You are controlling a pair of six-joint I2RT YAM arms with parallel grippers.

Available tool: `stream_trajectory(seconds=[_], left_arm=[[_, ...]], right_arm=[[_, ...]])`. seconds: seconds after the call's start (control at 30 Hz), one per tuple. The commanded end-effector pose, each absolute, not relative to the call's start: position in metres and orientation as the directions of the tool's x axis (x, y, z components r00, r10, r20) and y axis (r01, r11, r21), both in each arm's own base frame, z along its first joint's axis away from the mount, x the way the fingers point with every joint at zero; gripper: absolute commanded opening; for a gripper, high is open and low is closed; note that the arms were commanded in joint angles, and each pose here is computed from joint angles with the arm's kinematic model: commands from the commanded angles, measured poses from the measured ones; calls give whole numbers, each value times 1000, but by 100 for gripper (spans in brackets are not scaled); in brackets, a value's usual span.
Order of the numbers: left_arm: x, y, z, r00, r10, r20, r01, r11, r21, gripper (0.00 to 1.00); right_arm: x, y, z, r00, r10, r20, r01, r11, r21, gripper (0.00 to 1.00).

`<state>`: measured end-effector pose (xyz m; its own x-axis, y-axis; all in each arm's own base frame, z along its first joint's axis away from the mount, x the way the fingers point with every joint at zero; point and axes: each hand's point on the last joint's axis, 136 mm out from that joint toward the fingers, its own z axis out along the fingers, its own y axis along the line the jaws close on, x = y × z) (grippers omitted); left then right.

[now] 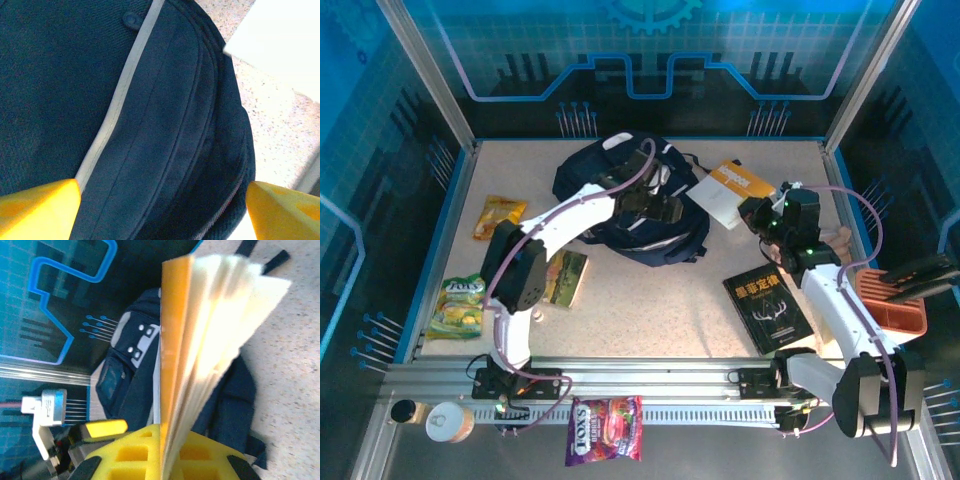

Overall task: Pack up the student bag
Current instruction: Open the student bag at the center of the table.

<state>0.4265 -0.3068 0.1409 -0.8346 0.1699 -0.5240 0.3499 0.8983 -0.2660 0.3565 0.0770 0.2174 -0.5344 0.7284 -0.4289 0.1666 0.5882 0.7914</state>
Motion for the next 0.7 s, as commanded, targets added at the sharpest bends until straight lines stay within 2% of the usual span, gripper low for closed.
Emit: stream_trajectory(seconds=[0.0, 0.23, 0.5, 0.67], left_arm=[[417, -308, 127, -829, 312, -464, 413, 901, -131, 84], [428, -318, 102, -800, 447, -401, 473, 880, 36, 67], [436, -319, 81, -782, 512, -355, 498, 856, 137, 48], [439, -317, 69, -773, 546, -323, 506, 838, 206, 46]], right_arm=[[350, 64, 207, -538, 715, -446, 226, 632, 741, 0], [343, 50, 207, -513, 714, -476, 269, 660, 701, 0], [336, 44, 209, -500, 715, -488, 282, 667, 689, 0], [335, 44, 208, -497, 722, -481, 287, 661, 694, 0]])
